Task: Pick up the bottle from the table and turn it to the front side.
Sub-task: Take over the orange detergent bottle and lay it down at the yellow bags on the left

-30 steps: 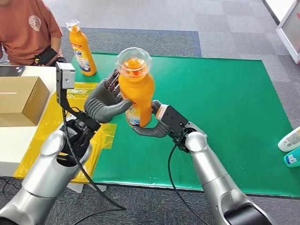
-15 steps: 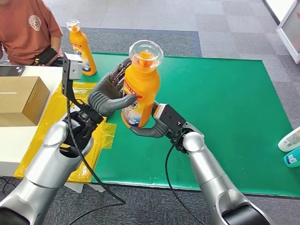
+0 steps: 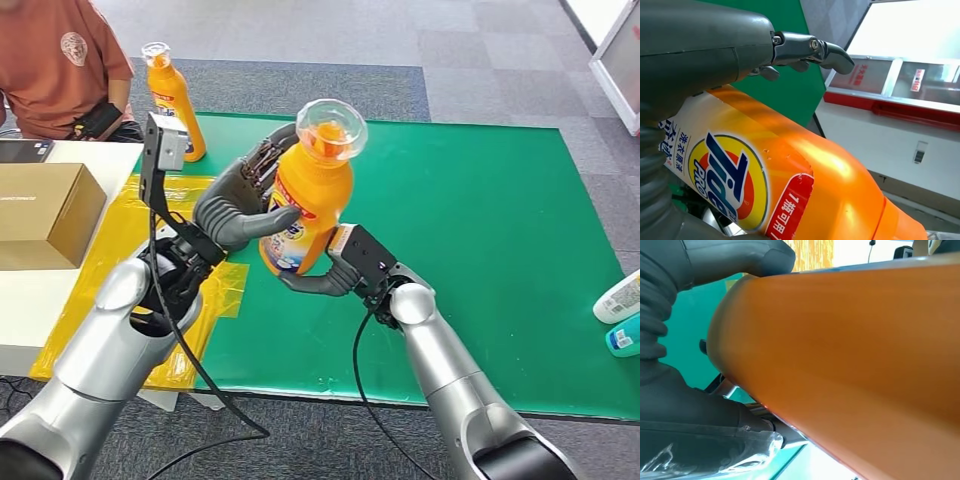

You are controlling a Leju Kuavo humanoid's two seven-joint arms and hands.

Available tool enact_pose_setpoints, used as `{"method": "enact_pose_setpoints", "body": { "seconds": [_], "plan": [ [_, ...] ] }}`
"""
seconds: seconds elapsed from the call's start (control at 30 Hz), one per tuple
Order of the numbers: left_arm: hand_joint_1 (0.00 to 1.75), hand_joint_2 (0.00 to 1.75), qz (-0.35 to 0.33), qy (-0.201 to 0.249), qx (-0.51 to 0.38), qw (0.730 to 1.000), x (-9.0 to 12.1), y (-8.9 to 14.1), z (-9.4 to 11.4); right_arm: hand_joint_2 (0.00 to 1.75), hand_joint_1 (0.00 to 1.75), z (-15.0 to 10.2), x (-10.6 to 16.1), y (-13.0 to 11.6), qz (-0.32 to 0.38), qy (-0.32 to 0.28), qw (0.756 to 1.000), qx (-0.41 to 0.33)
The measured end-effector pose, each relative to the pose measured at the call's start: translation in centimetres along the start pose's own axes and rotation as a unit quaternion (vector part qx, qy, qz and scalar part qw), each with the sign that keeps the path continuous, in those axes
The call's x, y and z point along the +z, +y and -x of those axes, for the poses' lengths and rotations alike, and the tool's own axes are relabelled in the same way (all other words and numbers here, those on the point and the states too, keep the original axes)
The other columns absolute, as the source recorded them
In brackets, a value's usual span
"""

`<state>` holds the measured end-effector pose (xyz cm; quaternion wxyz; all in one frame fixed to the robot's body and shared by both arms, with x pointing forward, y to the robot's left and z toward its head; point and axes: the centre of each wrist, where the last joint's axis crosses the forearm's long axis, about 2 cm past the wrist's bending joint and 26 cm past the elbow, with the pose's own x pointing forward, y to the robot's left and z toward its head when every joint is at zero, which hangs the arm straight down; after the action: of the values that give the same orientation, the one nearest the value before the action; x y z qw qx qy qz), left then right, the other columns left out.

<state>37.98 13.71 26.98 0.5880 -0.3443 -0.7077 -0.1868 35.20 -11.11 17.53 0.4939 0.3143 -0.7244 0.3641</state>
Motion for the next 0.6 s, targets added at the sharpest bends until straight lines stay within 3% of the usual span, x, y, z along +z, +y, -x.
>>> {"method": "enact_pose_setpoints", "body": {
  "seconds": [0.6],
  "plan": [
    [0.0,1.75,0.004,0.007,-0.004,1.0,0.28,0.1,0.32,1.75,1.75,0.41,0.12,0.21,-0.002,0.008,1.0,-0.002]
  ]
}}
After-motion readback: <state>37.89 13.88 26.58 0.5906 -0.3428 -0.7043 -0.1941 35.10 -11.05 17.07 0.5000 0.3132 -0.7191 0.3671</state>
